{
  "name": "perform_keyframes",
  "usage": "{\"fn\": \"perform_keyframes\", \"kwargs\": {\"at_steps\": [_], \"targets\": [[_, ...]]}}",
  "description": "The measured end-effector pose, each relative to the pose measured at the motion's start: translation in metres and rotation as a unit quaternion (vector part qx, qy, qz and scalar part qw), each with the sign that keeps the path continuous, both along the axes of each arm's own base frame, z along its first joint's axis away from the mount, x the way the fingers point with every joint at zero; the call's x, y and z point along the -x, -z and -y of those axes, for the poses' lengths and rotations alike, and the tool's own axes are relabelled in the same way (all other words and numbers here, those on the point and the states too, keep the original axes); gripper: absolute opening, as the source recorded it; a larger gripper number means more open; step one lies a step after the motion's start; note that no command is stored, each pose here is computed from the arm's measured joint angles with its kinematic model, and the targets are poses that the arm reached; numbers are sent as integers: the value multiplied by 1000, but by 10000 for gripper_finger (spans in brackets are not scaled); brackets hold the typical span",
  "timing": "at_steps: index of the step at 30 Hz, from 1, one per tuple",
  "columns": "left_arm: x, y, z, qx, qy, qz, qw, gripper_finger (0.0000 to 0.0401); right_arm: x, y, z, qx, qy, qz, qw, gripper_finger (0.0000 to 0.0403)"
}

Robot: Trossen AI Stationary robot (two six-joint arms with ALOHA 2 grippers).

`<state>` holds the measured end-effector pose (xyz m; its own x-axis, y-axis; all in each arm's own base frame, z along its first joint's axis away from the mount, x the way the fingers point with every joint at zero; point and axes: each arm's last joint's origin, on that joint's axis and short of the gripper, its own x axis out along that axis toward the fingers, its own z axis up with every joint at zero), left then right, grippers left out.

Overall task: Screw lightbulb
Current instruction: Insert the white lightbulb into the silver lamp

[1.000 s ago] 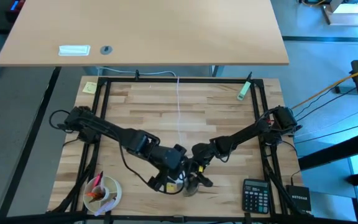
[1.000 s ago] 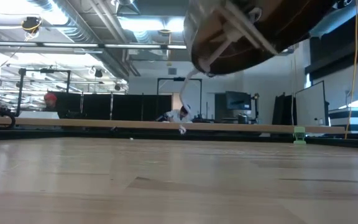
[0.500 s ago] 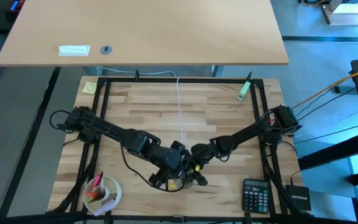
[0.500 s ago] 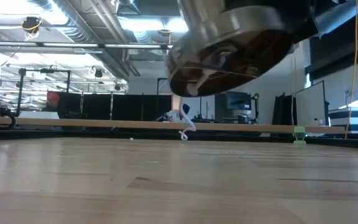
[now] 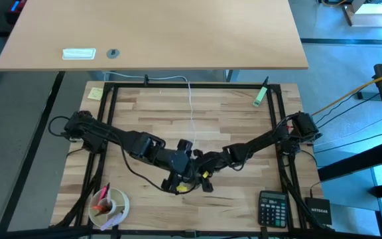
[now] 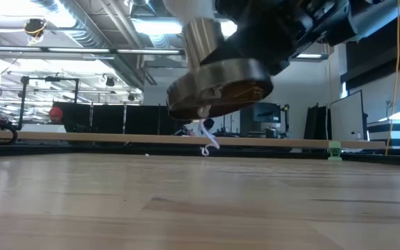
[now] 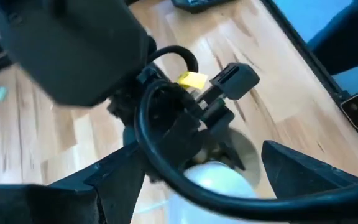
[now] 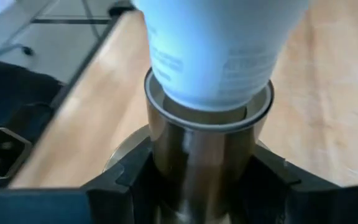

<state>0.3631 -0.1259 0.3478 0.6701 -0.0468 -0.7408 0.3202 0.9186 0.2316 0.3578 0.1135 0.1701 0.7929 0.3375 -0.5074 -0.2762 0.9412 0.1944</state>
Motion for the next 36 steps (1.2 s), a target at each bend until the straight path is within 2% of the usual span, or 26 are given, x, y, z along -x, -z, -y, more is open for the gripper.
{"fn": "perform_keyframes", "kwargs": {"at_steps": [2,6,12,18,28,36], "targets": [[4,-2,-3,0,-25,-8,1000,304,1,2,2,15,20,-7,1000,179],[17,-8,-15,30,-116,-33,992,304,1,5,5,52,71,-13,996,179],[25,-13,-27,104,-240,-40,964,304,1,7,11,97,139,-10,985,179],[18,-7,-43,130,-318,-38,938,304,1,7,15,111,166,-6,980,179],[13,7,-50,168,-369,-82,911,304,1,8,15,118,171,-7,978,179],[4,17,-48,172,-370,-90,909,304,2,10,16,132,171,-12,976,179]]}}
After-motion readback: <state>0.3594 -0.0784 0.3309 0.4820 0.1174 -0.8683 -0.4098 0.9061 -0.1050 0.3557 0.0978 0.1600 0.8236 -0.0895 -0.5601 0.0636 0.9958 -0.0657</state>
